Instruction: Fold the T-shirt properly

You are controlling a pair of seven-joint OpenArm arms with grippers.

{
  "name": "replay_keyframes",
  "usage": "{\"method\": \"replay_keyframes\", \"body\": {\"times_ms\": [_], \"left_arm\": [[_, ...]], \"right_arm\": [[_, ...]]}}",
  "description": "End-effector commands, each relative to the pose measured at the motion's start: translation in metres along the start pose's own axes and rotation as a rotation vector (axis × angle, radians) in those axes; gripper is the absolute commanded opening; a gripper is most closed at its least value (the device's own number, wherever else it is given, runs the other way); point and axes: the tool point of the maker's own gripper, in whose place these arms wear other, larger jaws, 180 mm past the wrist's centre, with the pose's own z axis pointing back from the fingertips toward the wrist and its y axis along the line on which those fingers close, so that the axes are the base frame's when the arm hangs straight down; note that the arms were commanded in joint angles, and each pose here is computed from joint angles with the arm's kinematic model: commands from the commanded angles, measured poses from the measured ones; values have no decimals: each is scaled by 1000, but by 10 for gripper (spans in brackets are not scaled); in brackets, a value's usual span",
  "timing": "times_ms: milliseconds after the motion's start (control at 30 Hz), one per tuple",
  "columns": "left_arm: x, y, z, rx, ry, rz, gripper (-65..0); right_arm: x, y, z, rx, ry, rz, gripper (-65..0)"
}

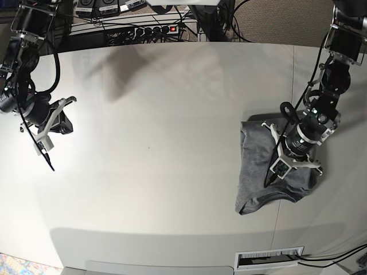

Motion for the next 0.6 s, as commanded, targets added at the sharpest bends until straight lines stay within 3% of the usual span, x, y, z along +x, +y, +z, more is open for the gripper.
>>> {"method": "replay_keyframes", "body": {"times_ms": [0, 267, 567], "left_arm": [[5, 4, 8, 13, -19, -10, -650], [-17, -39, 68, -37, -18, 69, -650], [-54, -56, 142, -24, 67, 240, -650]], "right_arm": [[8, -5, 11, -23, -37, 22, -650], [-8, 8, 42, -69, -47, 63, -650], [-52, 35, 45, -4, 35, 46, -650]]}}
